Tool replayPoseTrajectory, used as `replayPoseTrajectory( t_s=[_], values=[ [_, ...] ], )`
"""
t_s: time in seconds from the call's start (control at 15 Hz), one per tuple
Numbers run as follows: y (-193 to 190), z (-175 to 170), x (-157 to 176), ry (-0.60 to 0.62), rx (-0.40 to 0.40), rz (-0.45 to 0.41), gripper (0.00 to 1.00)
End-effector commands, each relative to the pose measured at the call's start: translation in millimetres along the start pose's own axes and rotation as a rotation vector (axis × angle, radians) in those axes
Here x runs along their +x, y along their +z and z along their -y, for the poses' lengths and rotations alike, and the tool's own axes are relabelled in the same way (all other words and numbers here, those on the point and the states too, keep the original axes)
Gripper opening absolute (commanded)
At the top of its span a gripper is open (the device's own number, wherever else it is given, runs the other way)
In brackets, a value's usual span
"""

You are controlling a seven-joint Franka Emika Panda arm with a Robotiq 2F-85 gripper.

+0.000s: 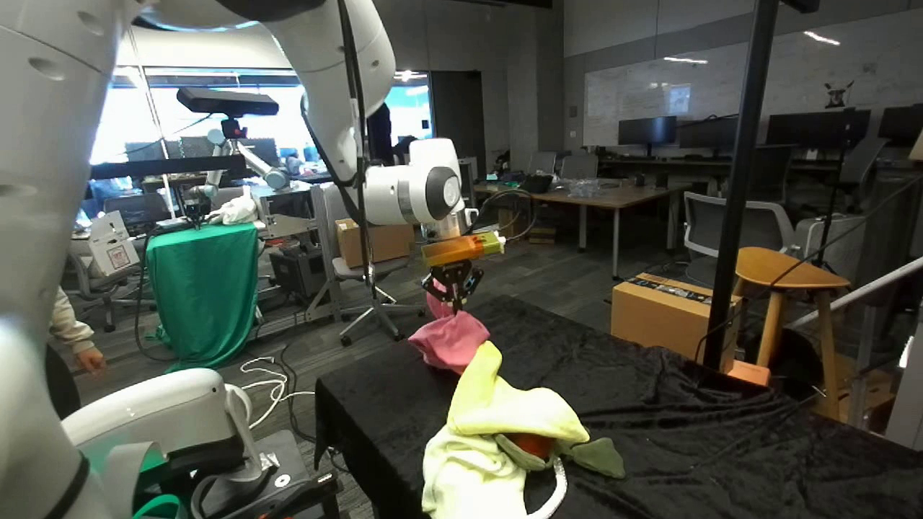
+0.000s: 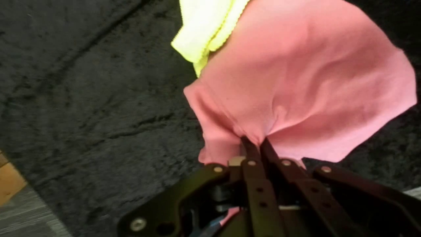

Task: Put all the items on the table in one place

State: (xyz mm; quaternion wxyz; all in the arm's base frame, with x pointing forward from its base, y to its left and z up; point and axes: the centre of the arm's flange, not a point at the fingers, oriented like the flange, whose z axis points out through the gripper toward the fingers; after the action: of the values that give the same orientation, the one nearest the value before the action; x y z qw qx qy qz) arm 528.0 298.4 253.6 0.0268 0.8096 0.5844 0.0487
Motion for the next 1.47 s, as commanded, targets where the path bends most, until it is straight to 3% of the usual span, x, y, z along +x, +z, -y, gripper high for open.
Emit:
replayPoseTrajectory(
  t_s=[0.0, 0.27, 0.53, 1.2, 1.27, 1.33, 1.4],
  values=[
    [-76.3, -10.0, -53.2, 0.166, -0.063, -0.087, 0.02],
    [-126.0, -26.7, -113.4, 0.355, -0.079, -0.104, 0.02],
    [-140.1, -26.9, -162.8, 0.466, -0.064, -0.088, 0.02],
    [-81.2, 0.8, -237.9, 0.535, 0.053, 0.082, 0.02],
    [-73.8, 1.3, -241.3, 0.542, 0.064, 0.091, 0.04],
    [-68.9, 0.0, -243.1, 0.559, 0.058, 0.098, 0.21],
    [-63.8, -1.0, -244.7, 0.558, 0.064, 0.109, 0.32]
  ],
)
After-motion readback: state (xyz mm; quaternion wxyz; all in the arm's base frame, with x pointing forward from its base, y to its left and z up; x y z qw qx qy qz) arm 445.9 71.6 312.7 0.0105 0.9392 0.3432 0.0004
